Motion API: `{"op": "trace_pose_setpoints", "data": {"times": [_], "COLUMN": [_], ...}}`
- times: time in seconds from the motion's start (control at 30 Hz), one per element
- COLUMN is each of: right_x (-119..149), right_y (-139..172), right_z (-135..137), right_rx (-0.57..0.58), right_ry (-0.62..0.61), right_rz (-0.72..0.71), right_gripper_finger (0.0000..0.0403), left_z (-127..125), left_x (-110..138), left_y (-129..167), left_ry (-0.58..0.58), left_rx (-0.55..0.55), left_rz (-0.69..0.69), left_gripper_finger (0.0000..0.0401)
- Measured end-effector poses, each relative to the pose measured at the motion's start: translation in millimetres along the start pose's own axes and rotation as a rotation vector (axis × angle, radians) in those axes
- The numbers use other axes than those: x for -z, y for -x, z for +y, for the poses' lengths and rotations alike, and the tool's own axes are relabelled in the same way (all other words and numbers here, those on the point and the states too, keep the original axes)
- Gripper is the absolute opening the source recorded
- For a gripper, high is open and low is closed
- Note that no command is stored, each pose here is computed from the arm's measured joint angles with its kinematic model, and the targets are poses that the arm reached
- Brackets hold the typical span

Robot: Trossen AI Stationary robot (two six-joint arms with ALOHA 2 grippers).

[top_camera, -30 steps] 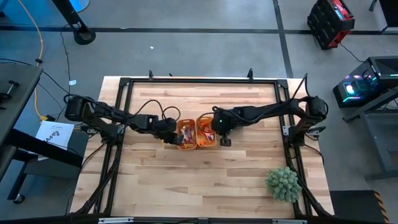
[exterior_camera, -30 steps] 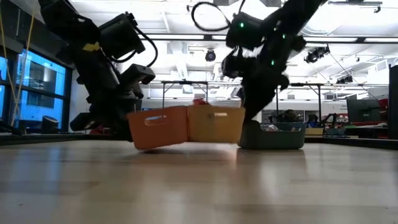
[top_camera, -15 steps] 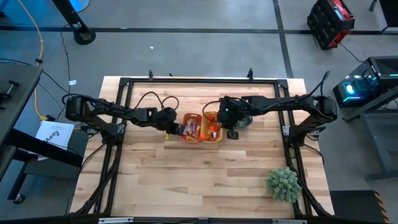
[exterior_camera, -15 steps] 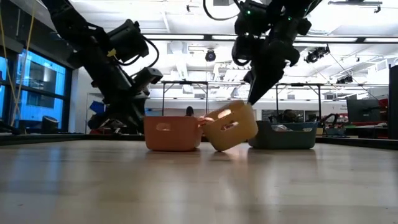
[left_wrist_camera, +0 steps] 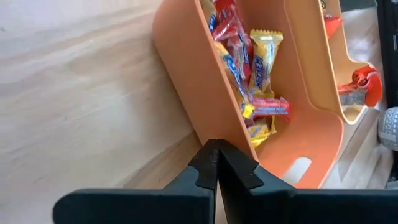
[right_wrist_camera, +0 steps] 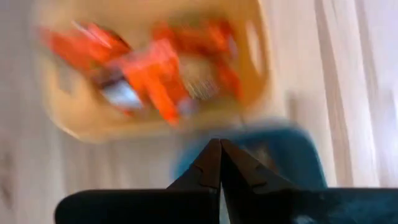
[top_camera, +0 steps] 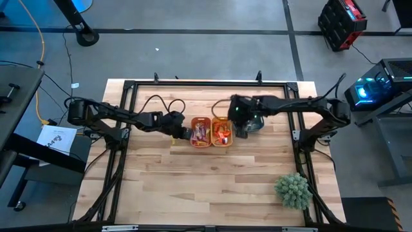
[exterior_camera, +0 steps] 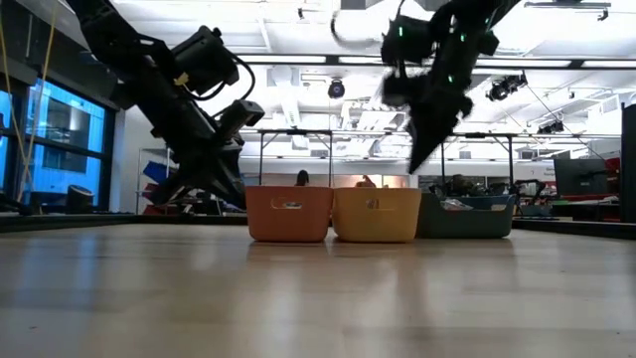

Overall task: Sort candy
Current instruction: Adjust the bins

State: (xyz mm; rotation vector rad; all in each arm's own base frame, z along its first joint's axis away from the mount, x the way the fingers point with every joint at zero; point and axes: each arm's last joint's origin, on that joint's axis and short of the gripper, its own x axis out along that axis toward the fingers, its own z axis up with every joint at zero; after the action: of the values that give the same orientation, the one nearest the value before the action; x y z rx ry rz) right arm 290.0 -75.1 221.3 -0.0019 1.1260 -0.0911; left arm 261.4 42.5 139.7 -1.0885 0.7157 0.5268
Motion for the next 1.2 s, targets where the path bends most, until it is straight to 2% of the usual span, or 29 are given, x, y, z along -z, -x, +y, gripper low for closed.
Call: {"op": "trace_pose_setpoints", "data": {"times": [0.1, 0.23, 0.43, 0.77, 1.03, 1.1, 1.2], "right_x": [11.5, 12.5, 10.8, 7.3, 18.0, 21.9, 30.8], "right_y": [-0.6, 1.1, -14.7, -32.2, -27.1, -25.4, -18.7], "right_z": [-18.1, -36.7, -41.5, 6.9, 56.2, 63.4, 66.0], "right_rx": [0.017, 0.025, 0.0, -0.126, -0.329, -0.34, -0.294], "right_ry": [-0.082, -0.151, -0.212, -0.174, -0.073, -0.047, -0.03], "right_rz": [0.076, 0.033, 0.035, 0.146, 0.314, 0.359, 0.455], "right_gripper_finger": [0.0, 0.0, 0.0, 0.0, 0.0, 0.0, 0.0], "left_z": [1.1, 1.1, 1.1, 0.6, 0.3, 0.3, 0.3], "left_x": [-2.1, -2.2, -1.8, -2.1, -2.2, -2.2, -2.2], "left_y": [0.2, 0.2, 0.1, 0.0, 0.0, 0.0, 0.0], "left_ry": [-0.005, -0.011, -0.022, -0.038, -0.056, -0.057, -0.059], "left_rx": [-0.004, -0.004, -0.004, 0.002, 0.005, 0.005, 0.005], "left_rz": [-0.009, -0.012, -0.01, -0.013, -0.015, -0.015, -0.015], "left_gripper_finger": [0.0, 0.0, 0.0, 0.0, 0.0, 0.0, 0.0]}}
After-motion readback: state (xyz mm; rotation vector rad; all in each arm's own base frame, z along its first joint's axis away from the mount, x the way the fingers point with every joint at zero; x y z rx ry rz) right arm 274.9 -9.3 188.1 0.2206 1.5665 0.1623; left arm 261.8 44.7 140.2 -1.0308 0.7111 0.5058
